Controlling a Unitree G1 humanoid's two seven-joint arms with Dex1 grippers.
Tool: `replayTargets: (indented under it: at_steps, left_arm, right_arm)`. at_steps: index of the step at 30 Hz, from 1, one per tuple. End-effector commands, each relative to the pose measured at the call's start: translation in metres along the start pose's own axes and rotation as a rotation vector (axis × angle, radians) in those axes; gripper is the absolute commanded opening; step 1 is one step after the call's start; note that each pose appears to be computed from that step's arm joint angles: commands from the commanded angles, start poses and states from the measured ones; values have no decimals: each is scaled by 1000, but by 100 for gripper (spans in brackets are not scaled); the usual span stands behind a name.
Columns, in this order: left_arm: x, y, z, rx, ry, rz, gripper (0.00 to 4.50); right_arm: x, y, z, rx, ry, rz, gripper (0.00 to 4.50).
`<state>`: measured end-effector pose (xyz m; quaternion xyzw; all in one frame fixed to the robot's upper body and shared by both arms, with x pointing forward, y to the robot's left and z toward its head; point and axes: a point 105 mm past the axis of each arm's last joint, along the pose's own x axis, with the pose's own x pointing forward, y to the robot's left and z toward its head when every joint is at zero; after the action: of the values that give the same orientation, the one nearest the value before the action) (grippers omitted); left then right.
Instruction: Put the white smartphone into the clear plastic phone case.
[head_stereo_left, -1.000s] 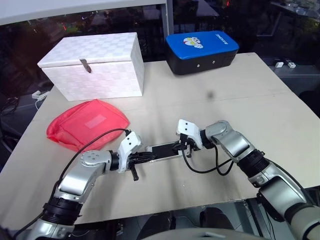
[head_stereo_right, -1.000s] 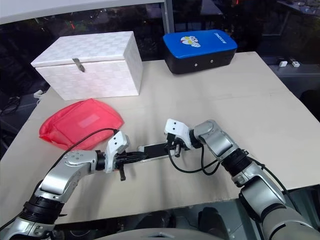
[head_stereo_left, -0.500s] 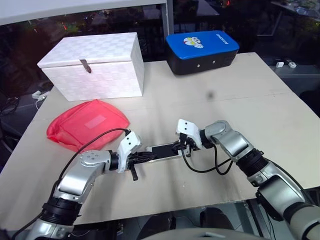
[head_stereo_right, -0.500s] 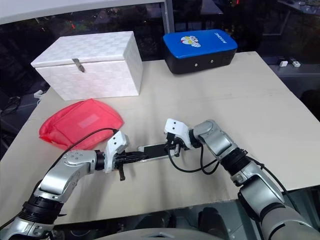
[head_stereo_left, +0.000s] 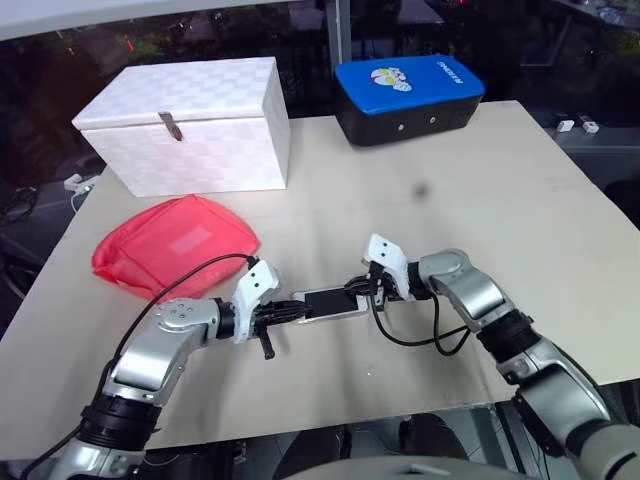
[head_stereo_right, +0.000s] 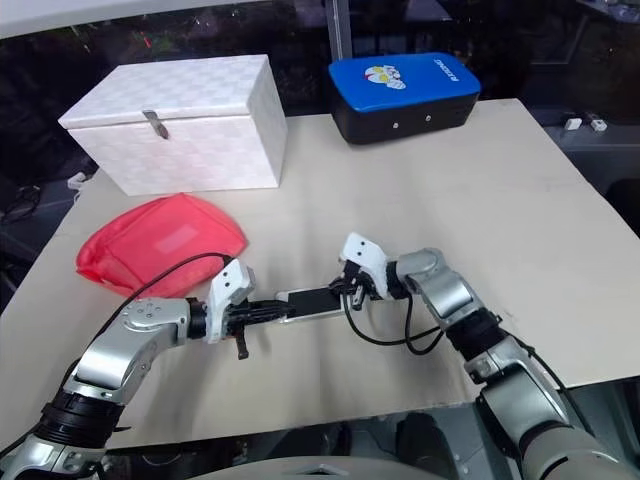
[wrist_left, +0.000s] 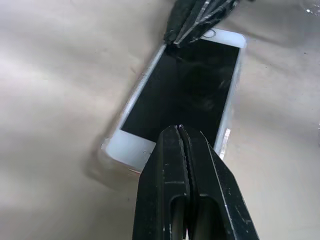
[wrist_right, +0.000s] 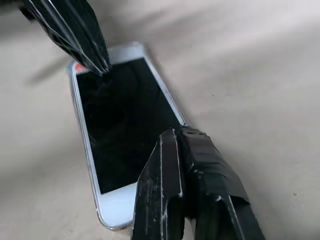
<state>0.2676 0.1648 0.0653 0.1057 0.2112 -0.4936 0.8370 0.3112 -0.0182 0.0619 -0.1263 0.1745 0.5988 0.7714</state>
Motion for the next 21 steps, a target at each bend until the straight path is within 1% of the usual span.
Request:
replayTargets:
  at_steps: [1,3,6,9,11,13,17,21]
  left_arm:
    - [0,-2,-17,-43,59,0,2]
    - [0,-3,-16,-44,53,-2,2]
    - [0,-4,-14,-45,38,-7,2]
    - [0,-5,-12,-41,24,-16,2]
    - [0,-6,-10,-39,15,-21,2]
    - [0,-6,-8,-36,6,-26,2]
    - [-1,-8,-4,-27,-13,-41,2]
    - [-4,-11,-2,-16,-22,-61,2]
  right_arm:
    - [-25,-10,-10,44,18,-131,0]
    - [-39,-9,7,13,-22,-157,0]
    - [-52,0,25,-29,-46,-152,0]
    - [-61,14,45,-58,-74,-115,0]
    - [-63,25,53,-74,-78,-74,0]
    - [-61,36,55,-91,-68,-26,0]
    - [-57,46,55,-99,-56,24,0]
    - [-46,47,33,-140,60,52,0]
